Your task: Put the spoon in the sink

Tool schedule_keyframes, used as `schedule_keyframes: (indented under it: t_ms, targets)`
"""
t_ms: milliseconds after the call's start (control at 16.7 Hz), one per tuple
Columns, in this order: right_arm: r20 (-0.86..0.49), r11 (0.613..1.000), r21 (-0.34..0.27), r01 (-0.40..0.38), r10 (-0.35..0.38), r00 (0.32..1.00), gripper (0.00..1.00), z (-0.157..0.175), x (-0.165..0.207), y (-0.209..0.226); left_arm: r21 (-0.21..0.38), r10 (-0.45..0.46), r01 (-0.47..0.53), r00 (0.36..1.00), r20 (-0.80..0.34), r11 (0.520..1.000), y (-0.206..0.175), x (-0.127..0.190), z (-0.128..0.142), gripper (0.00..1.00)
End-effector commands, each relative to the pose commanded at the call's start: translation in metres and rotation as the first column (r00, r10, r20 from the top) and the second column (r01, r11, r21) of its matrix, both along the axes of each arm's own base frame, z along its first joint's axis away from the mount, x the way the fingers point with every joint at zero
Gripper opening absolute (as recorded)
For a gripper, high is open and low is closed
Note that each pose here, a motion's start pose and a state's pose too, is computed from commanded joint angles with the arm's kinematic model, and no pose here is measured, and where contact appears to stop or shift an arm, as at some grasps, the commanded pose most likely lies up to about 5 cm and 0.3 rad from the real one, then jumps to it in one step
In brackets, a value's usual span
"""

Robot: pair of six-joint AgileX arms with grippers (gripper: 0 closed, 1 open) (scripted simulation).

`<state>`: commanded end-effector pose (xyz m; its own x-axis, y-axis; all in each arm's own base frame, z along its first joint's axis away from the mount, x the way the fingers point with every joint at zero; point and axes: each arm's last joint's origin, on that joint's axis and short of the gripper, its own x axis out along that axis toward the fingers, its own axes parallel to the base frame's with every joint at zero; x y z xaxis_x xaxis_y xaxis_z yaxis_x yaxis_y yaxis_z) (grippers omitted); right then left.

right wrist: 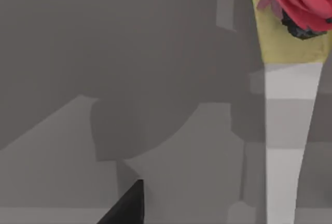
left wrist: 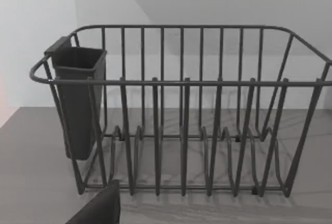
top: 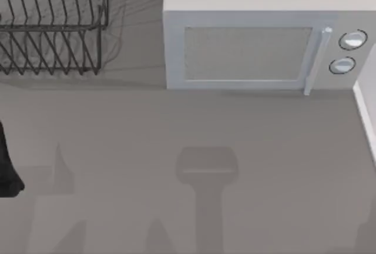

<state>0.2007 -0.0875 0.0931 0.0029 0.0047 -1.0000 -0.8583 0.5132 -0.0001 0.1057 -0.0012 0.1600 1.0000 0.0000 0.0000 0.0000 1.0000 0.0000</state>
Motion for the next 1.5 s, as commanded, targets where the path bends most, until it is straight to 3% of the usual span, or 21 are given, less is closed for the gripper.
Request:
schedule_keyframes:
  t_ms: [180,240,660,720,960,1500]
  targets:
    - [0.0,1.0,0.0,0.0,0.0,1.0,0.02,0.0,0.0,0.0,0.0,0.0,0.0,1.0,0.0,1.0,0.0,0.0,0.0,1.0]
    - [0.0,1.0,0.0,0.0,0.0,1.0,0.0,0.0,0.0,0.0,0.0,0.0,0.0,1.0,0.0,1.0,0.0,0.0,0.0,1.0]
    - [0.0,1.0,0.0,0.0,0.0,1.0,0.0,0.0,0.0,0.0,0.0,0.0,0.0,1.0,0.0,1.0,0.0,0.0,0.0,1.0]
    - [-0.004,0.999,-0.006,0.036,-0.036,0.999,0.0,0.022,0.0,0.001,0.0,0.0,0.0,1.0,0.0,1.0,0.0,0.0,0.0,1.0]
    - [0.005,0.999,-0.009,0.035,-0.035,0.999,0.0,0.039,0.005,-0.002,0.0,0.0,0.0,1.0,0.0,1.0,0.0,0.0,0.0,1.0]
    - [-0.005,0.999,-0.005,0.036,-0.036,0.999,0.0,0.121,0.0,0.001,0.0,0.0,0.0,1.0,0.0,1.0,0.0,0.0,0.0,1.0]
